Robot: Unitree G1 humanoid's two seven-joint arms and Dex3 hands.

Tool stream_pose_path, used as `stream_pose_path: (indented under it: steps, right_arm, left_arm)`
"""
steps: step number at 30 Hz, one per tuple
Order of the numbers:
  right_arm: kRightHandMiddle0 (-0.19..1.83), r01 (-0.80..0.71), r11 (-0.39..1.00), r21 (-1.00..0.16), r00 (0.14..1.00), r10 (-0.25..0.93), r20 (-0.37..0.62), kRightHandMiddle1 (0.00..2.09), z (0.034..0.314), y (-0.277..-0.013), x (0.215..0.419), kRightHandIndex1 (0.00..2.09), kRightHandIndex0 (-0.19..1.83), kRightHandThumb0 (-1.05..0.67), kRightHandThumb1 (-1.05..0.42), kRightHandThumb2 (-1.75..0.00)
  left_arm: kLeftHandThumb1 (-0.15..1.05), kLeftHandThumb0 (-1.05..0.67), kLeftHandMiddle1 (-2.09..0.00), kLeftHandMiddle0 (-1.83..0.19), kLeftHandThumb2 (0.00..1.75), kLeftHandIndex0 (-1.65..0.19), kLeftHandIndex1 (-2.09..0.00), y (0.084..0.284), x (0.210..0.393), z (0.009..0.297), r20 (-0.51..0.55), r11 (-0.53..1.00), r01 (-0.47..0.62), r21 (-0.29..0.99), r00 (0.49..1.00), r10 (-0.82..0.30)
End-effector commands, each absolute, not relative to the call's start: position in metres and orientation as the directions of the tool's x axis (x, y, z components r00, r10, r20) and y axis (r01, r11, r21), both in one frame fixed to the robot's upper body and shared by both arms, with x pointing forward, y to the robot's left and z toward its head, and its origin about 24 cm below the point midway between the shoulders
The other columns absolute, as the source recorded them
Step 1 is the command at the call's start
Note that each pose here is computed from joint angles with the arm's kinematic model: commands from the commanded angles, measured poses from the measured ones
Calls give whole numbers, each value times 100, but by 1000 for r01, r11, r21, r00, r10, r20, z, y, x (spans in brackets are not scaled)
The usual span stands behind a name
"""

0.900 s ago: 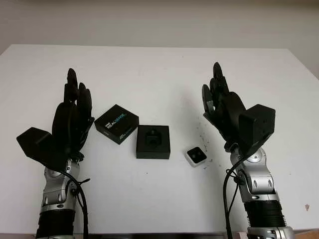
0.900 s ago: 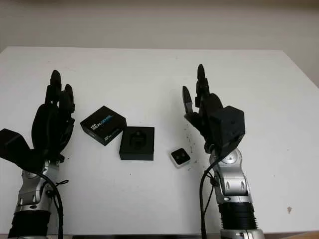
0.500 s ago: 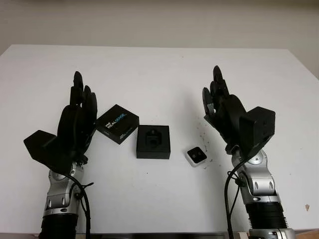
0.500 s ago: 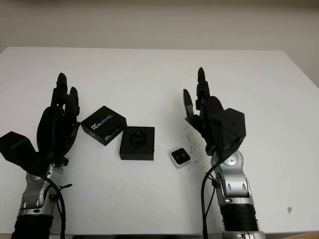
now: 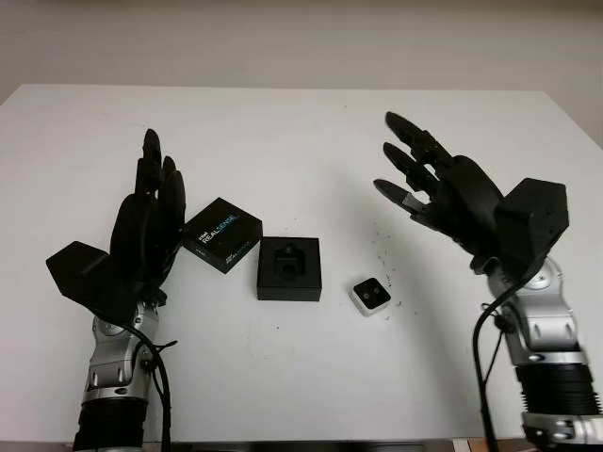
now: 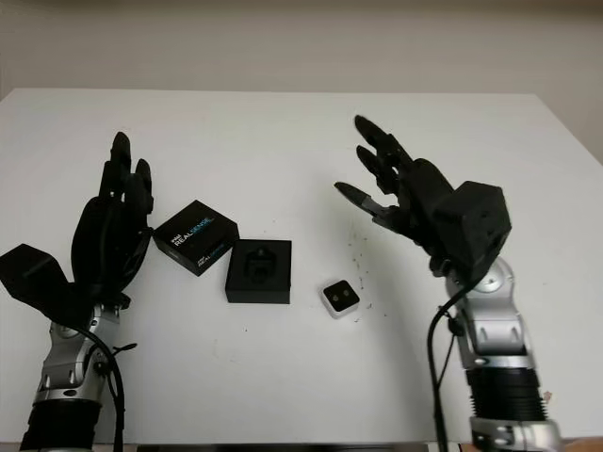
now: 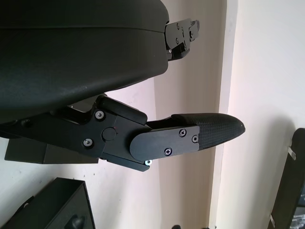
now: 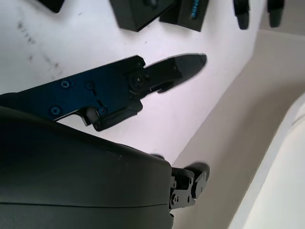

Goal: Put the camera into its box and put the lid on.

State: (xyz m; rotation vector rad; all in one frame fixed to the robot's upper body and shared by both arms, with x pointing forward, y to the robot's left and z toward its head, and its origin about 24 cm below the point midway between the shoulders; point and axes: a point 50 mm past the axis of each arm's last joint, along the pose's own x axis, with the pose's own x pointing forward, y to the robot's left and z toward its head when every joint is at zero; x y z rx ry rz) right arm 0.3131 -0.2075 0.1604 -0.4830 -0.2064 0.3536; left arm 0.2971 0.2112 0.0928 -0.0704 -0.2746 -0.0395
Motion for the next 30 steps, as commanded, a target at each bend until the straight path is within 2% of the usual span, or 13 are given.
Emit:
stream_pose_path:
  steps: [1, 6, 9, 13, 18, 25, 30]
  right_arm:
    - [-2, -292, 759, -582, 893, 434, 118, 80, 175, -207, 309, 32, 37, -52, -82, -4]
    - [3, -340, 613, -713, 861, 507, 25, 83, 181, -214, 298, 35, 37, -54, -78, -4]
    - [15, -318, 450, -835, 854, 519, -45, 66, 183, -213, 287, 35, 37, -59, -80, -5]
    - [24, -306, 285, -908, 839, 532, -115, 41, 183, -210, 275, 27, 34, -59, -80, -5]
    - [29, -268, 97, -958, 814, 555, -171, 32, 183, -196, 257, 23, 34, -58, -81, -6]
    - [30, -238, 4, -971, 818, 540, -198, 33, 179, -183, 246, 24, 37, -58, -80, -5]
    - [24, -247, -1, -969, 819, 534, -210, 50, 171, -182, 247, 29, 38, -59, -80, -5]
  left_arm:
    - [105, -80, 0, 19, 52, 19, 0, 213, 297, 102, 305, 997, 48, -56, 952, -29]
    - [105, -77, 0, 19, 51, 19, 0, 214, 298, 104, 318, 996, 50, -68, 948, -26]
    - [105, -77, 0, 19, 52, 19, 0, 214, 297, 104, 313, 997, 51, -56, 949, -30]
    - [105, -78, 0, 19, 52, 19, 0, 214, 297, 104, 310, 997, 52, -52, 950, -33]
    - [105, -77, 0, 19, 50, 19, 0, 216, 296, 105, 314, 997, 47, -56, 949, -27]
    - [105, -76, 0, 19, 50, 19, 0, 216, 296, 104, 311, 998, 44, -50, 950, -27]
    - [105, -78, 0, 19, 53, 19, 0, 215, 296, 103, 304, 998, 51, -30, 952, -40]
